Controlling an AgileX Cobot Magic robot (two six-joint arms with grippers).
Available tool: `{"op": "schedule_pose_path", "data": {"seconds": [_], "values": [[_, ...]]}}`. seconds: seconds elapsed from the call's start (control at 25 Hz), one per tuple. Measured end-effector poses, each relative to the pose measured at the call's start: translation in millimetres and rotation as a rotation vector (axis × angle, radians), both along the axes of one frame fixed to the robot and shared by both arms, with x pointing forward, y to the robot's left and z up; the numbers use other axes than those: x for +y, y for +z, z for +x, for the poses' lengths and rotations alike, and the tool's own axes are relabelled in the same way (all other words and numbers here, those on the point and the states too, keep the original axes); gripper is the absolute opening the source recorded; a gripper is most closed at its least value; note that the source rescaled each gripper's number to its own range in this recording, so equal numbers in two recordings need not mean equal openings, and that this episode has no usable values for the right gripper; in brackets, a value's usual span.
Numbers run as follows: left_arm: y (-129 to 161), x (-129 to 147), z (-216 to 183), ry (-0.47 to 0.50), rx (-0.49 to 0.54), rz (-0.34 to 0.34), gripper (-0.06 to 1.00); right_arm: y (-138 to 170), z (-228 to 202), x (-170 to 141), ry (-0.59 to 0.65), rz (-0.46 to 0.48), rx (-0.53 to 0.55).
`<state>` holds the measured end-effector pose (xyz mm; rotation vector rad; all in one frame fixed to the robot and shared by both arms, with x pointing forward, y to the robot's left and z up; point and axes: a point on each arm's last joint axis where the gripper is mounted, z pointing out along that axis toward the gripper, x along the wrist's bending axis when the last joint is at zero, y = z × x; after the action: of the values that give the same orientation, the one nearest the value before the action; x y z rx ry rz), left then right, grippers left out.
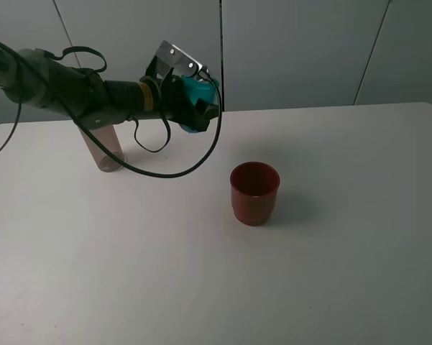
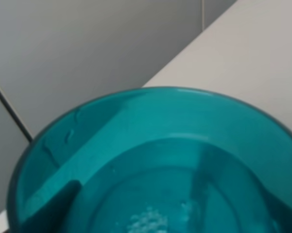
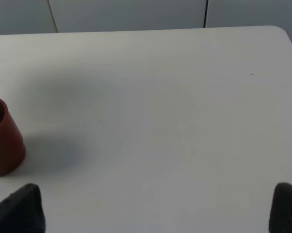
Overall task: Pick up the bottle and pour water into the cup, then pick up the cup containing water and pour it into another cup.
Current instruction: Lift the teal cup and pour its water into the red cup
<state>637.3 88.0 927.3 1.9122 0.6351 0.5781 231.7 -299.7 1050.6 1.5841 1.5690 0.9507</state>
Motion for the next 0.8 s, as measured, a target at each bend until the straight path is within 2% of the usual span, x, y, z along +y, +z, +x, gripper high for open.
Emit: {"op": "schedule_pose_path", "data": {"seconds": [0.16,0.4,0.6,0.8], "values": [[-1.2,-5.7,-7.8,-0.105,0.024,0.004,0.11,0.0,0.0,0.0,0.000,0.000,0.000],[-8.4,-10.8,-20.3,-0.265,0.044,0.097,0.11,0.0,0.0,0.0,0.000,0.000,0.000],[2.3,-10.8,-26.4,-0.354,-0.013,0.167,0.11,0.0,0.0,0.0,0.000,0.000,0.000],[12.8,-10.8,-32.8,-0.430,-0.049,0.208,0.11,0.0,0.0,0.0,0.000,0.000,0.000]]}}
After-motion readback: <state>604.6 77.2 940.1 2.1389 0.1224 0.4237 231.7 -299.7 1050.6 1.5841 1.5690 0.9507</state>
